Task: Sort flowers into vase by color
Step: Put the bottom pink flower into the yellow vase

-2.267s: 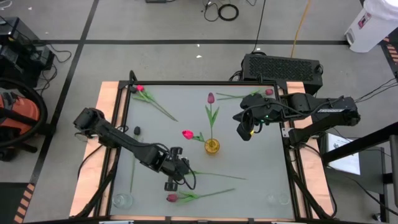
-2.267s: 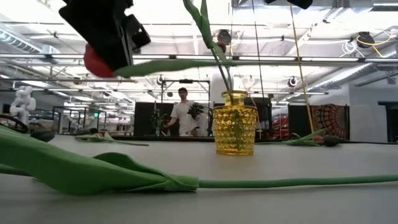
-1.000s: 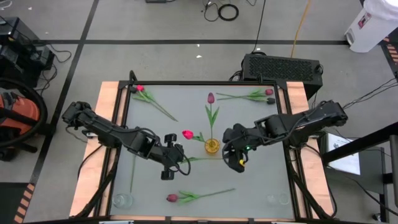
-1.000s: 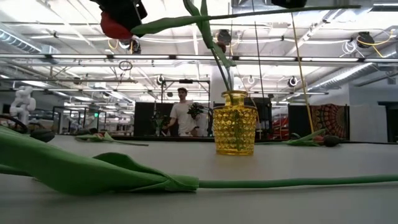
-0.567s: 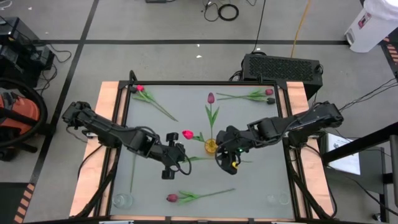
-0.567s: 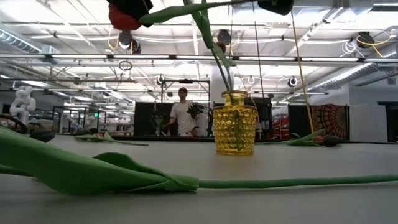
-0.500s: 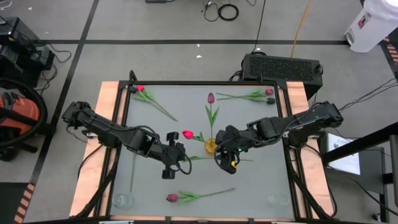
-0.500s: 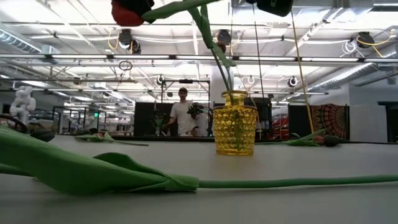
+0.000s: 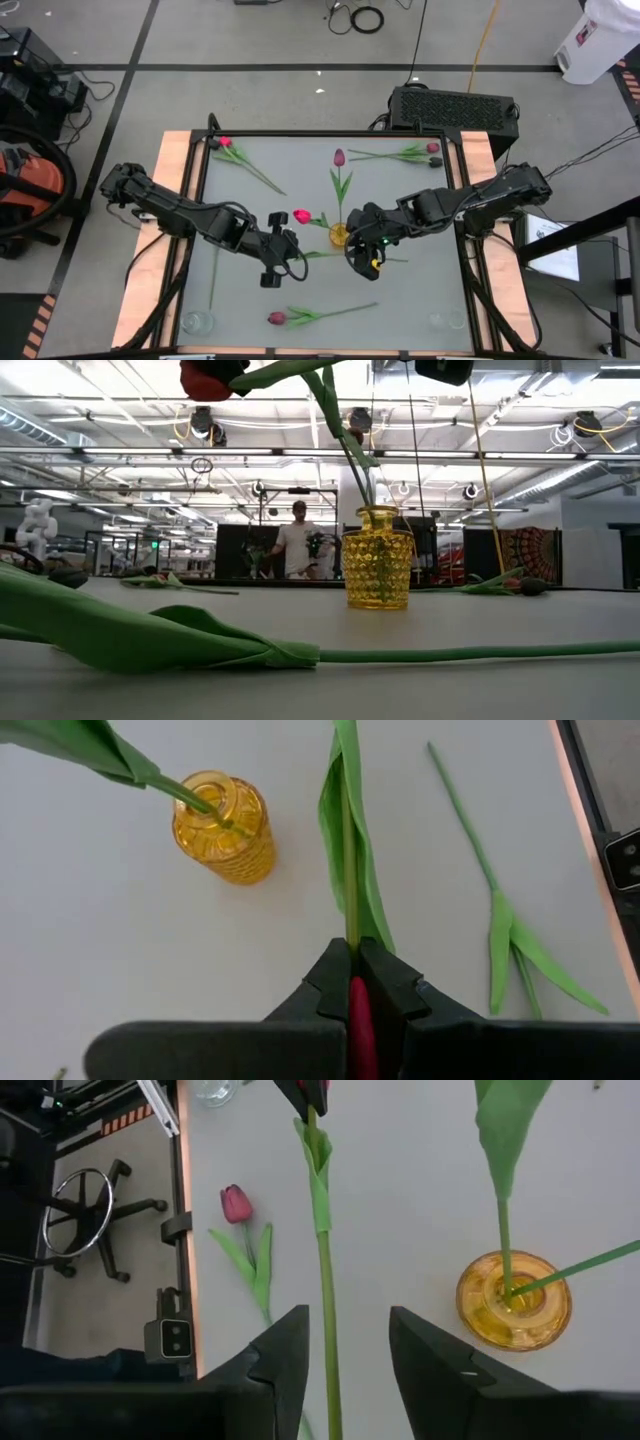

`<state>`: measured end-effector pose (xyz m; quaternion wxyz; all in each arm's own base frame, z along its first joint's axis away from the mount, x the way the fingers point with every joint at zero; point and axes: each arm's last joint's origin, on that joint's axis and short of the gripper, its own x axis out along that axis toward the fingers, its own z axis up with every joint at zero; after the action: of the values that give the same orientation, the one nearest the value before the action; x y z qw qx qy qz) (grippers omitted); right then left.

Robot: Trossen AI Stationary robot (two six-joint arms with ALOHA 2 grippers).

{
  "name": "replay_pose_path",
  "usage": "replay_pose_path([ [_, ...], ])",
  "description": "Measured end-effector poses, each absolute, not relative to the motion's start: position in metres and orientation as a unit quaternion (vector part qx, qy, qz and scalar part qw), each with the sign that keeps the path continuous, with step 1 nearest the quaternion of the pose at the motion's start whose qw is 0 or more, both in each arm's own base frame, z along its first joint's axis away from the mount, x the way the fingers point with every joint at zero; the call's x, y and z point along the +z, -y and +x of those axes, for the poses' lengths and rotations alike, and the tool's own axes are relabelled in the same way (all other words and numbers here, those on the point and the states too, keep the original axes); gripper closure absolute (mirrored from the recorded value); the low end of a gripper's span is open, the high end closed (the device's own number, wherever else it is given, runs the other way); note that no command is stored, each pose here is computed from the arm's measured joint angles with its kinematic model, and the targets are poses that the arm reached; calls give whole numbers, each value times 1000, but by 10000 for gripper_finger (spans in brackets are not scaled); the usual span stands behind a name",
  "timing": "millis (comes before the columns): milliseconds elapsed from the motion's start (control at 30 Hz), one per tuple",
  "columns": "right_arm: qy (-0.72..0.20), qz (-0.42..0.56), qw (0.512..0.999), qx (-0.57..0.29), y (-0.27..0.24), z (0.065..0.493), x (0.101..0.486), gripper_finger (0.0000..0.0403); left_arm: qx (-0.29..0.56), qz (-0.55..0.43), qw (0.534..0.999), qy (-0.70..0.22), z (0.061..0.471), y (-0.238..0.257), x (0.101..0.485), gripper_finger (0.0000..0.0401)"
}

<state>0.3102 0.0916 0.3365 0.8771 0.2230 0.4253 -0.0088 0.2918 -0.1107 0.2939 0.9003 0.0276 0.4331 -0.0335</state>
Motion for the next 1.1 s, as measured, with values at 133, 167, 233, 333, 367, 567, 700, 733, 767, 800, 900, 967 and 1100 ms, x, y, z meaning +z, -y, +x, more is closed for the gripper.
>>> replay_pose_path([
  [133, -430, 236, 871, -3, -93, 310, 336, 270, -34, 28, 900, -433, 292, 111, 294, 391],
  [167, -431, 239, 870, -5, -93, 309, 336, 270, -34, 28, 900, -433, 292, 111, 294, 391],
  [233, -433, 240, 869, -5, -94, 309, 336, 270, -34, 28, 900, -433, 292, 111, 294, 391],
  [333, -437, 245, 865, -9, -94, 308, 335, 270, -34, 28, 900, -433, 292, 111, 294, 391],
  [367, -441, 249, 862, -13, -94, 307, 335, 270, -34, 28, 900, -433, 292, 111, 294, 391],
  [567, -462, 246, 852, -25, -93, 304, 332, 270, -33, 27, 900, -433, 292, 111, 294, 391],
  [700, -472, 243, 847, -30, -92, 302, 330, 270, -33, 27, 900, -433, 292, 111, 294, 391],
  [733, -474, 242, 846, -30, -92, 301, 330, 270, -33, 27, 900, -433, 292, 111, 294, 391],
  [767, -474, 242, 846, -30, -92, 301, 330, 270, -33, 27, 900, -433, 292, 111, 294, 391],
  [800, -475, 243, 845, -29, -93, 301, 330, 270, -33, 27, 900, -433, 292, 111, 294, 391],
  [900, -479, 249, 841, -24, -93, 301, 330, 270, -33, 27, 900, -433, 292, 111, 294, 391],
  [967, -479, 252, 840, -25, -93, 301, 330, 270, -33, 27, 900, -433, 292, 111, 294, 391],
  [1100, -481, 254, 839, -22, -93, 301, 330, 271, -33, 27, 900, -433, 292, 111, 294, 391],
])
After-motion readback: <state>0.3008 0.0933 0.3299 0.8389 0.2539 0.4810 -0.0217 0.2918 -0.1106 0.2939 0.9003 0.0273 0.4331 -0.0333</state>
